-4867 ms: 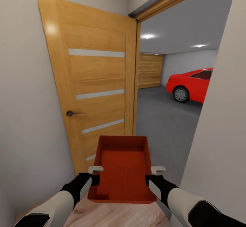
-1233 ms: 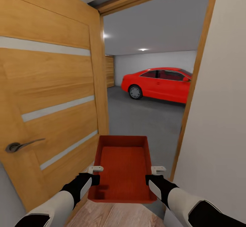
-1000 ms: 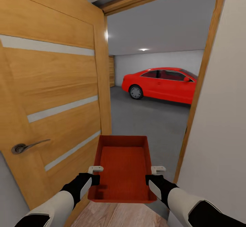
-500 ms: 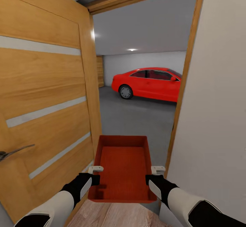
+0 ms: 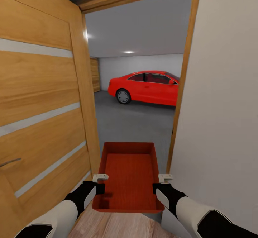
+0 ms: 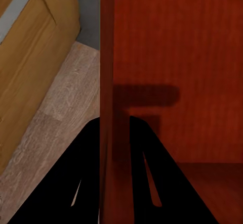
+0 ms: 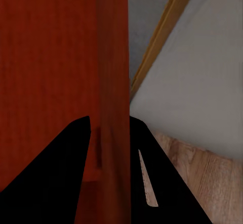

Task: Move the two storage containers from the living room to the garage. In the garage, place one container on the floor and stack the other container on top of it (either order is fine).

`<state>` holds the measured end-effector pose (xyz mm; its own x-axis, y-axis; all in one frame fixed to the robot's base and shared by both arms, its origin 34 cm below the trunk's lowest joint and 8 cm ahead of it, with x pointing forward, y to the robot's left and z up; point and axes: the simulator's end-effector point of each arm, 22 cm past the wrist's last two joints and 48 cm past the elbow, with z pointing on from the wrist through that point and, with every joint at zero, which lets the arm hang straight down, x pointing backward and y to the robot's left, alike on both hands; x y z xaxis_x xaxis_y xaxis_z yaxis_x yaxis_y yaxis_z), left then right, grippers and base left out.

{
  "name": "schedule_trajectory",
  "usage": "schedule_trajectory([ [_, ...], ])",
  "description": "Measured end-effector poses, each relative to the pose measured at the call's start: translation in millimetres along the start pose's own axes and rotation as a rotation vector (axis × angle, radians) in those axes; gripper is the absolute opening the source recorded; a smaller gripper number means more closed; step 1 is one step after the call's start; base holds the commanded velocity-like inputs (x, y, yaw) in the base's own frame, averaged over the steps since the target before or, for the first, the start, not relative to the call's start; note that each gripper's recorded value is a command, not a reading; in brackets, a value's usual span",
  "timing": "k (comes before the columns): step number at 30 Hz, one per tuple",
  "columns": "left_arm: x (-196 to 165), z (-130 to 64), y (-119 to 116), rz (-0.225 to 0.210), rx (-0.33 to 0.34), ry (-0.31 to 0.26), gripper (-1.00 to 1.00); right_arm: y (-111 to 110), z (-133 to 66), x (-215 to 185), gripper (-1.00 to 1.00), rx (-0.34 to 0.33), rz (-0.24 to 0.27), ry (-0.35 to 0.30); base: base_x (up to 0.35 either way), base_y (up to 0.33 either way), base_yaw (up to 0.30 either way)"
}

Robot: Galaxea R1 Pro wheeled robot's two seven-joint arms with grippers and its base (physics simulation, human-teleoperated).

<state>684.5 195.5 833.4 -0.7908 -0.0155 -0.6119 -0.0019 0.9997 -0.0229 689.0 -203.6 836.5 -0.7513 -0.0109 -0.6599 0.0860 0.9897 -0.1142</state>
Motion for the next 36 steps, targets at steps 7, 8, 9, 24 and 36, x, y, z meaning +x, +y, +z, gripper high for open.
schedule_trajectory([
  [7,0.2,0.0,0.2,0.000,0.000,0.000,-1.00,0.2,-0.1,0.2,-1.00,0.000,0.000,0.000,0.159,0.272,-0.003],
  [8,0.2,0.0,0.2,0.000,0.000,0.000,-1.00,0.2,-0.1,0.3,-1.00,0.000,0.000,0.000,0.163,0.280,0.000],
  [9,0.1,-0.1,0.2,0.000,0.000,0.000,-1.00,0.2,-0.1,0.0,-1.00,0.000,0.000,0.000,0.163,0.280,0.000],
  [24,0.0,0.0,0.4,-0.001,0.000,0.000,-1.00,0.4,-0.2,-0.2,-1.00,0.000,-0.001,-0.001,0.147,0.238,-0.018],
  [36,-2.7,-2.0,0.0,0.000,0.001,-0.006,-1.00,-0.3,-1.9,-2.8,-1.00,0.000,0.001,-0.006,0.008,0.010,-0.217],
])
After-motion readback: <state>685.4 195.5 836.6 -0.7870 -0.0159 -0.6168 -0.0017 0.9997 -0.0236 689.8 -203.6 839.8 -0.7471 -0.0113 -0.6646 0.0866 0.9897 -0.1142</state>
